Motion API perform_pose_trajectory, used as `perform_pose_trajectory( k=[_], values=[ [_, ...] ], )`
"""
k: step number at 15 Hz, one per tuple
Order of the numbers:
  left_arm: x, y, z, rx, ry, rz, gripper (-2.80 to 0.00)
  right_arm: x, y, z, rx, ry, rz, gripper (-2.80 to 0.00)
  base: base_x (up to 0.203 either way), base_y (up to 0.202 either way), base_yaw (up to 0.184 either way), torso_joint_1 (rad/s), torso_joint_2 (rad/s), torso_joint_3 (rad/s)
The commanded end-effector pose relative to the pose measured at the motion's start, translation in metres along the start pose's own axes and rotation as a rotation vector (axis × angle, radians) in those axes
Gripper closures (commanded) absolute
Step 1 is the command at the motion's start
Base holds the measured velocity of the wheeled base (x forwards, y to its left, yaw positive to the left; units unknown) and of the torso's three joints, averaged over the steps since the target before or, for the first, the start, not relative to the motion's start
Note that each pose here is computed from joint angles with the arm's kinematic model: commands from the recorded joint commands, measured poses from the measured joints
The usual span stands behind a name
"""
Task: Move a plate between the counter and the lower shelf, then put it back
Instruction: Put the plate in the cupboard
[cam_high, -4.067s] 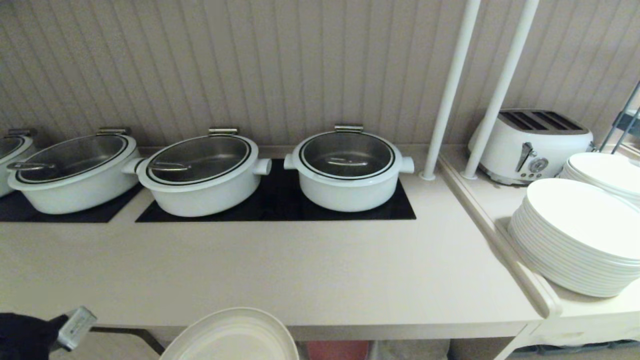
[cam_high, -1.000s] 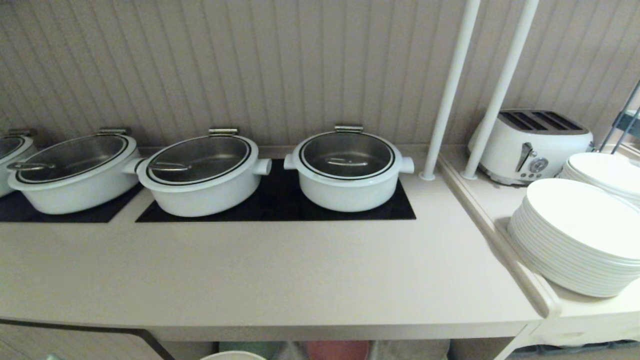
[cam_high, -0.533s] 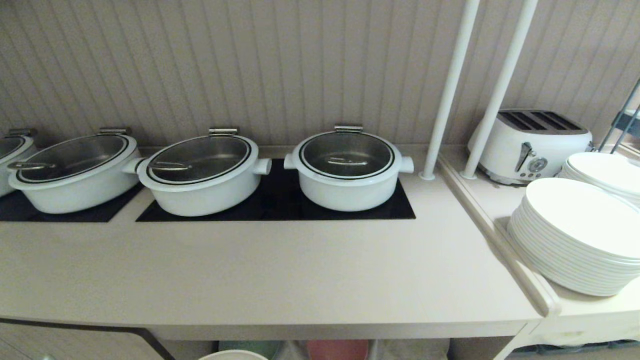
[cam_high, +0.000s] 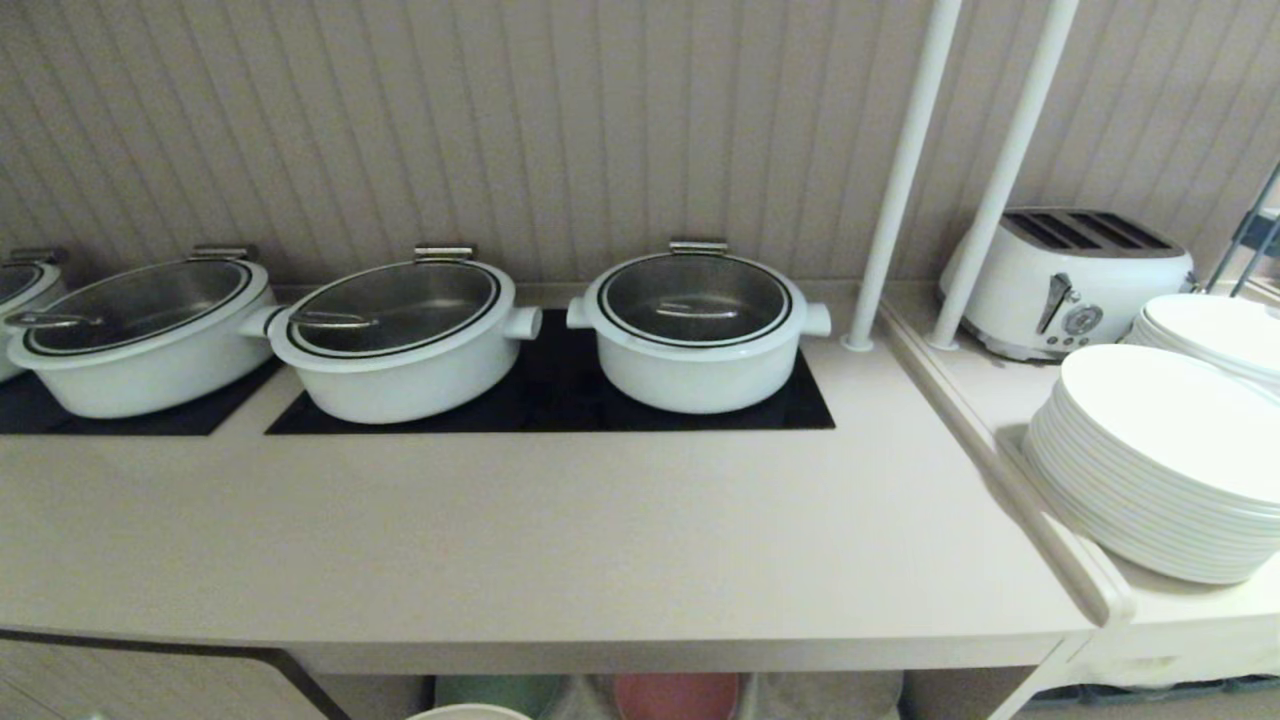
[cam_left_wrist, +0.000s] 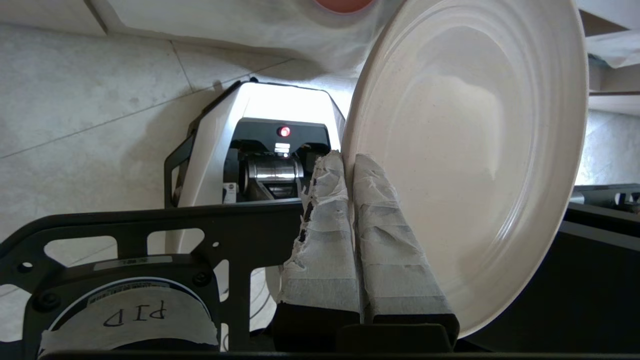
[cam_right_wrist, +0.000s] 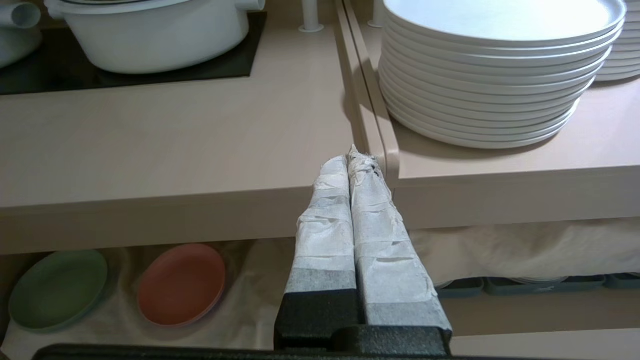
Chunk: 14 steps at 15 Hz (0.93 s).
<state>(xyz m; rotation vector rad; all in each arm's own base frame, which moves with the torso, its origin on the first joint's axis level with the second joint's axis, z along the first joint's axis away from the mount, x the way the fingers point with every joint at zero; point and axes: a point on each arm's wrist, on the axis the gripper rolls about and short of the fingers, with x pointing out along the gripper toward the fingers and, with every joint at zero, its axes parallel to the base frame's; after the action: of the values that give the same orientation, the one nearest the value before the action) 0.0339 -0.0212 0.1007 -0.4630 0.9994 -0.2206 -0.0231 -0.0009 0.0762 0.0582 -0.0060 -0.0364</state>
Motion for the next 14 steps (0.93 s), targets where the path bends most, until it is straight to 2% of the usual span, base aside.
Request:
perform_pose_trajectory(
  k=[1,14],
  values=[
    [0.0004,0.0001,-0.0005,-0.005,0.011,-0.003,0.00,0.0001,0.0000,-0.0001,0.000,0.002,0.000,0.00,0.000,0.000,0.000,-0.117,0.27,0.136],
    [0.0003,0.0002,-0.0005,-0.005,0.011,-0.005,0.00,0.0001,0.0000,-0.0001,0.000,0.002,0.001,0.00,0.000,0.000,0.000,-0.142,0.31,0.158]
  ],
)
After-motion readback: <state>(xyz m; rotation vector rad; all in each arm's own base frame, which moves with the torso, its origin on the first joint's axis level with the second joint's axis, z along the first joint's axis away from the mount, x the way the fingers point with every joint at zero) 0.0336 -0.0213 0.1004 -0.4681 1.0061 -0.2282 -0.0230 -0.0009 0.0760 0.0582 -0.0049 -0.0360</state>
